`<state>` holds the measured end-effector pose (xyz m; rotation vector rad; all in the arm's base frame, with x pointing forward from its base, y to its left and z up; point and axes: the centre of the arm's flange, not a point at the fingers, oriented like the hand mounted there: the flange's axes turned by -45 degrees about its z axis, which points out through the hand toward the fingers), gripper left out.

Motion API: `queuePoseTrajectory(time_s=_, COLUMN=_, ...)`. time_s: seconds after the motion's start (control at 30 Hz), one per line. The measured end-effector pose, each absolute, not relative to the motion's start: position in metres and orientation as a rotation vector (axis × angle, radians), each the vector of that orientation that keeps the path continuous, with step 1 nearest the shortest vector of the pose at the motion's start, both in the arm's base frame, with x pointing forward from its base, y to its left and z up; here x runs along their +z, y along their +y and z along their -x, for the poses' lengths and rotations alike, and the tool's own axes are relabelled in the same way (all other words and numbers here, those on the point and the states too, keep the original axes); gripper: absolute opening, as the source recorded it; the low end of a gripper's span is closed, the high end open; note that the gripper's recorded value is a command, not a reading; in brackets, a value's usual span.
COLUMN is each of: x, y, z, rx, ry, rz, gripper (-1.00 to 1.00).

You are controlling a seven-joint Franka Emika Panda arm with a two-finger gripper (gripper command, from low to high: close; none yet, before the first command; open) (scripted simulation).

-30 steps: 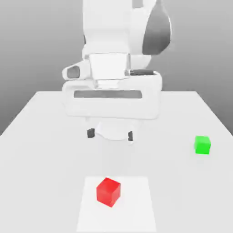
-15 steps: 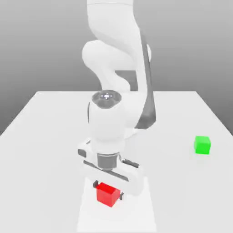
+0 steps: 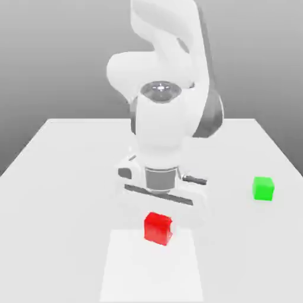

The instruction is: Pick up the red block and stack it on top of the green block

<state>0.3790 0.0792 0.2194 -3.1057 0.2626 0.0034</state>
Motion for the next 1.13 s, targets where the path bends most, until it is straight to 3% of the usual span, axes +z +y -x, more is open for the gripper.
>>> queuePoseTrajectory(time_s=0.27, x=0.237, y=0.219, z=-0.306, rx=0.005, ry=-0.722, rz=3.014, gripper=-1.0)
queuePoseTrajectory(time_s=0.6, x=0.246, y=0.326, z=-0.15, rx=0.002, ry=-1.878, rz=2.514, gripper=-1.0)
queuePoseTrajectory(time_s=1.13, x=0.183, y=0.329, z=-0.139, rx=0.008, ry=-1.994, rz=2.485, gripper=-1.0)
